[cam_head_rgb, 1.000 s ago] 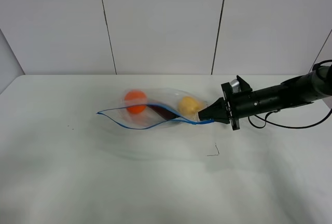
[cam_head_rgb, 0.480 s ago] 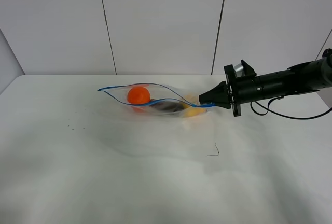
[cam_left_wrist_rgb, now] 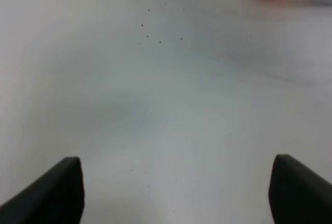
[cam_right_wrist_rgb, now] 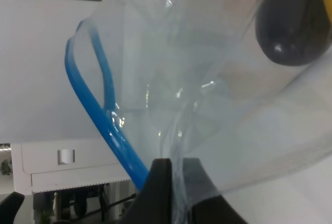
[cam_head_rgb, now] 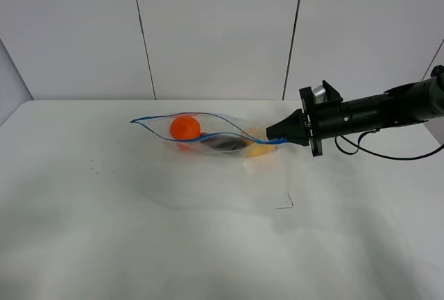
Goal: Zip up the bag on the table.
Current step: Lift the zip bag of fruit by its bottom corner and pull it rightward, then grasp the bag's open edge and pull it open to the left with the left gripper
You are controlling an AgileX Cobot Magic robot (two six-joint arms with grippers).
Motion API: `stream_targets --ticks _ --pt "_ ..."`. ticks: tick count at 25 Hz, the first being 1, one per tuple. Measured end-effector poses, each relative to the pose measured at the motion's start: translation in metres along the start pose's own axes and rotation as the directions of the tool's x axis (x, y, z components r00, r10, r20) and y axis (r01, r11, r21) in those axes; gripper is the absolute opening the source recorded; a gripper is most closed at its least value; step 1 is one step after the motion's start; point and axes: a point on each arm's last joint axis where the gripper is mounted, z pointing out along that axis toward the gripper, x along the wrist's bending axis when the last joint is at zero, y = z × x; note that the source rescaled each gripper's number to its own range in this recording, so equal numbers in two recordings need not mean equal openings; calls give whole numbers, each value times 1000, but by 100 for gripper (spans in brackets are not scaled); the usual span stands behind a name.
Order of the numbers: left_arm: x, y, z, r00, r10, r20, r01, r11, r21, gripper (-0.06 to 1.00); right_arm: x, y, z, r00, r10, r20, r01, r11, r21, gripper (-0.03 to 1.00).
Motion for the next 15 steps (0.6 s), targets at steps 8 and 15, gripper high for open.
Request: stream_targets --ticks 8,15 --pt "0 4 -3 1000 -3 -1 3 1000 -21 100 0 0 0 1000 0 0 0 1000 0 0" --pt "5 86 -13 1000 -2 0 2 1000 -7 100 0 0 0 1000 0 0 0 1000 -1 0"
